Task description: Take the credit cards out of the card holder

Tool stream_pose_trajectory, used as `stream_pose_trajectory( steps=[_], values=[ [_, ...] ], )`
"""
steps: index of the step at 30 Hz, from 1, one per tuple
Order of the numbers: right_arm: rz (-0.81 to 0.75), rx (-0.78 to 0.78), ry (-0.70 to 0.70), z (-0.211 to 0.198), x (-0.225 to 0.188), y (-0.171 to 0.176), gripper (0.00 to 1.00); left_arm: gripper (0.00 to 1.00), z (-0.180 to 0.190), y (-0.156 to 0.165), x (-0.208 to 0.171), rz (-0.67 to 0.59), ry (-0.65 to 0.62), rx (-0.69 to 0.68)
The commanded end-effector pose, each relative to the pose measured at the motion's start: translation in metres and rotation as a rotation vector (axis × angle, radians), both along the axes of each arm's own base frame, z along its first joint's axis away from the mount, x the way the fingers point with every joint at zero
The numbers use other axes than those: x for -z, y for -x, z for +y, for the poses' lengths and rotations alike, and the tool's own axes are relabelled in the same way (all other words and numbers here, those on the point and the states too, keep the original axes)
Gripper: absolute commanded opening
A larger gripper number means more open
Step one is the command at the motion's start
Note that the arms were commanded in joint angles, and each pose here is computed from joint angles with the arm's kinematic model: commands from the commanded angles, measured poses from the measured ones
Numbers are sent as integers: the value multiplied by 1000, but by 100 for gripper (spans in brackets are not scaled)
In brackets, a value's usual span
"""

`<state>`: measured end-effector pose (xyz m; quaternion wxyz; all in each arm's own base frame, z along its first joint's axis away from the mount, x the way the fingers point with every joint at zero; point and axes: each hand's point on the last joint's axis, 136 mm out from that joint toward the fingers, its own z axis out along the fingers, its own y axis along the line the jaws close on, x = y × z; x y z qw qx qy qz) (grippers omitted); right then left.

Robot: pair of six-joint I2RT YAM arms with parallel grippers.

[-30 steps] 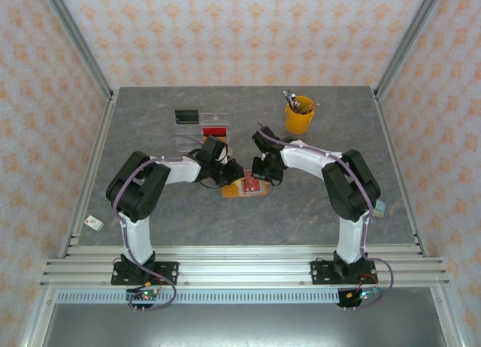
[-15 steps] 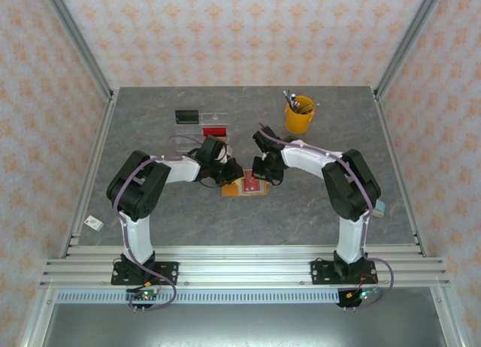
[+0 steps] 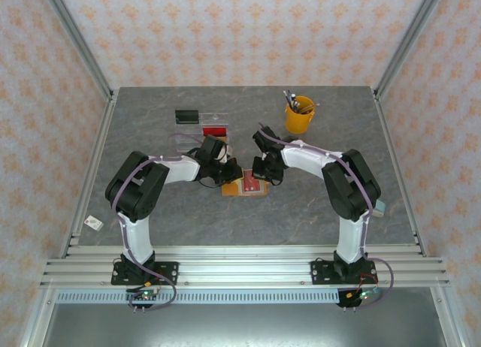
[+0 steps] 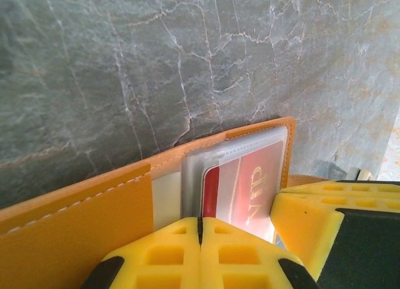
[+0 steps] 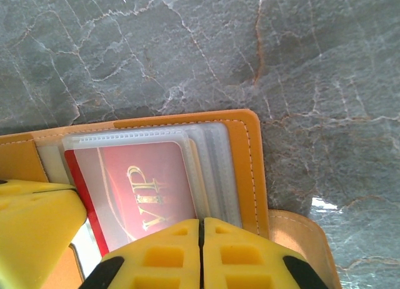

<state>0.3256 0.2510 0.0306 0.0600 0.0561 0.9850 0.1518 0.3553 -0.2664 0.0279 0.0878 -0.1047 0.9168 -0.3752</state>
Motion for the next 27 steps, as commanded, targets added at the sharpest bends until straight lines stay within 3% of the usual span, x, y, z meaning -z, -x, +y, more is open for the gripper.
stream_pose_trajectory(
  steps=[1, 7, 15, 21, 27],
  values=[
    [61, 14, 98, -19, 31, 14, 8, 3, 20, 5, 2, 11, -90, -21],
    [63, 14, 101, -20, 32, 15, 9, 4, 24, 5, -5, 2, -96, -15],
    [66, -6, 27, -7, 27, 15, 8, 16, 2, 3, -25, -27, 59, 8],
    [60, -8, 17, -6, 30, 13, 5, 23, 2, 9, -7, 19, 40, 21],
    [61, -19, -9, -2, 29, 14, 4, 24, 6, 9, 1, 26, 12, 12]
  ],
)
